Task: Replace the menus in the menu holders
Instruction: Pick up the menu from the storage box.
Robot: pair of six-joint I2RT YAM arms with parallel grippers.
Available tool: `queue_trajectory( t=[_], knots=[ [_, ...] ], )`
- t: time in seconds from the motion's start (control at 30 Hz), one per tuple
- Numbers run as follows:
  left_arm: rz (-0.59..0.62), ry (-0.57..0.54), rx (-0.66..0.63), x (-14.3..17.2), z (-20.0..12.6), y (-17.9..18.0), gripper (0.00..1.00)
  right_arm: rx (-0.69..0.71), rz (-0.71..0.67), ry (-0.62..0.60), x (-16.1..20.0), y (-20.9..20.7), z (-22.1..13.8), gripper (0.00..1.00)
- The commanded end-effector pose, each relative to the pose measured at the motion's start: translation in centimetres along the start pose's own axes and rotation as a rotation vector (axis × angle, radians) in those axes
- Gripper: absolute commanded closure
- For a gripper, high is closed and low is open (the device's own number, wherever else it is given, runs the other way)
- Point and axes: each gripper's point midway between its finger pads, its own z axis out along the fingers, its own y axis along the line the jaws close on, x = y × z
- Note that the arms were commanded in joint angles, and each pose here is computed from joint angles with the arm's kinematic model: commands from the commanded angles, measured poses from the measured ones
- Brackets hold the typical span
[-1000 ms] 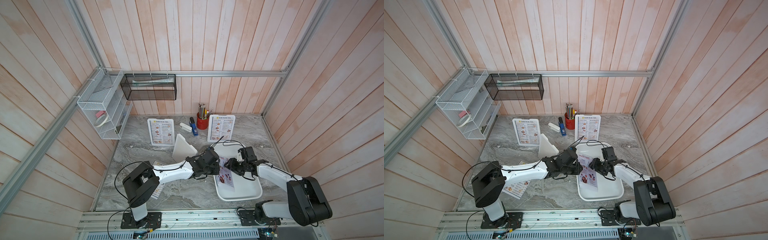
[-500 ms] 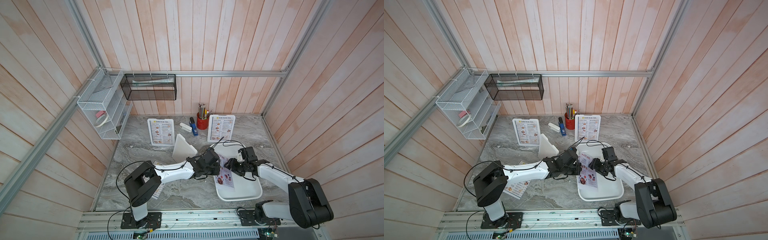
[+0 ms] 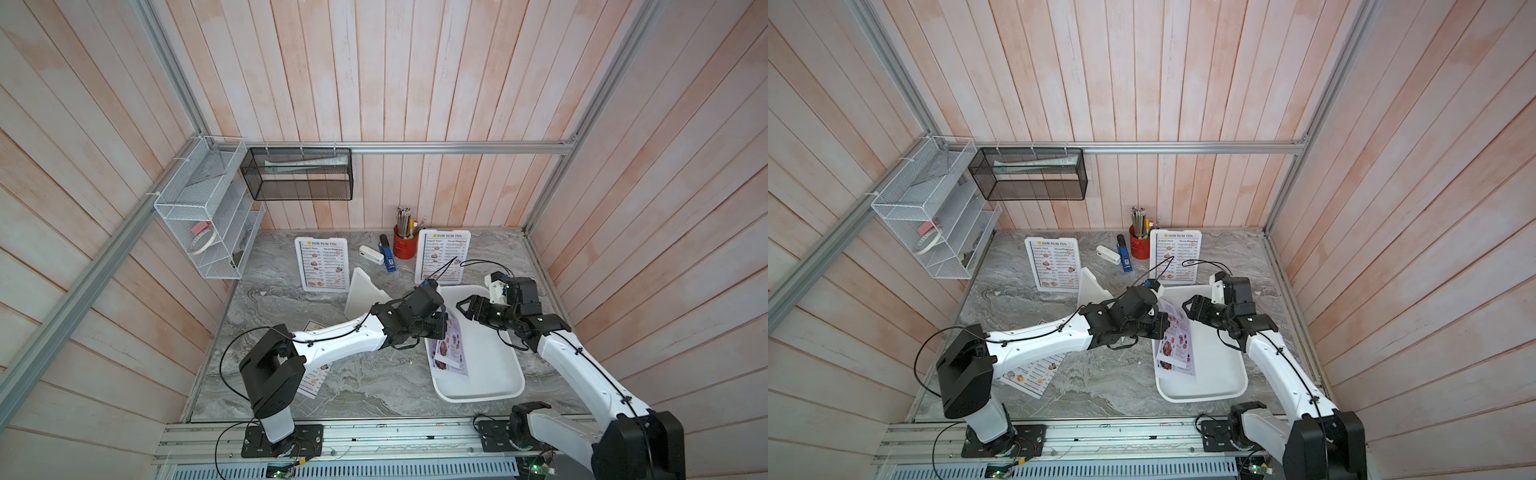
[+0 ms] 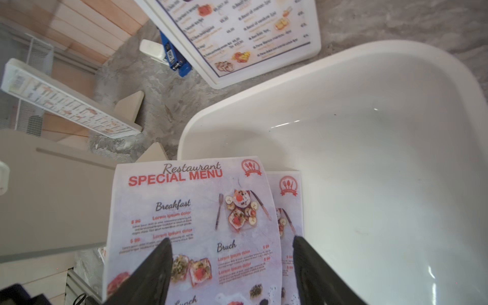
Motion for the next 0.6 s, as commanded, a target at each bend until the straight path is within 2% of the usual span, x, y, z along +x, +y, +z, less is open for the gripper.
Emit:
queue_trajectory(
  t=[0.0, 0.27, 0.37, 0.57],
  knots=[
    [0.105, -0.058, -0.001, -2.5, -3.0, -1.4, 1.0, -0.133, -0.15, -0.031, -1.0, 3.2, -1.8, 0.27],
    [0.206, -0.169, 0.007, -8.0, -9.1, -3.0, 1.0, -0.344, -0.301, -0.167, -2.7, 7.1, -6.3, 0.24],
    [0.221, -0.215, 0.035, -10.1, -11.6, -2.6, 1.0, -0.5, -0.357, -0.165, -1.8, 9.4, -7.5, 0.24],
    [0.311, -0.266, 0.091, -11.3, -15.5, -3.7, 1.0, -0.712, -0.456, -0.134, -0.2, 11.8, -8.6, 0.22]
  ],
)
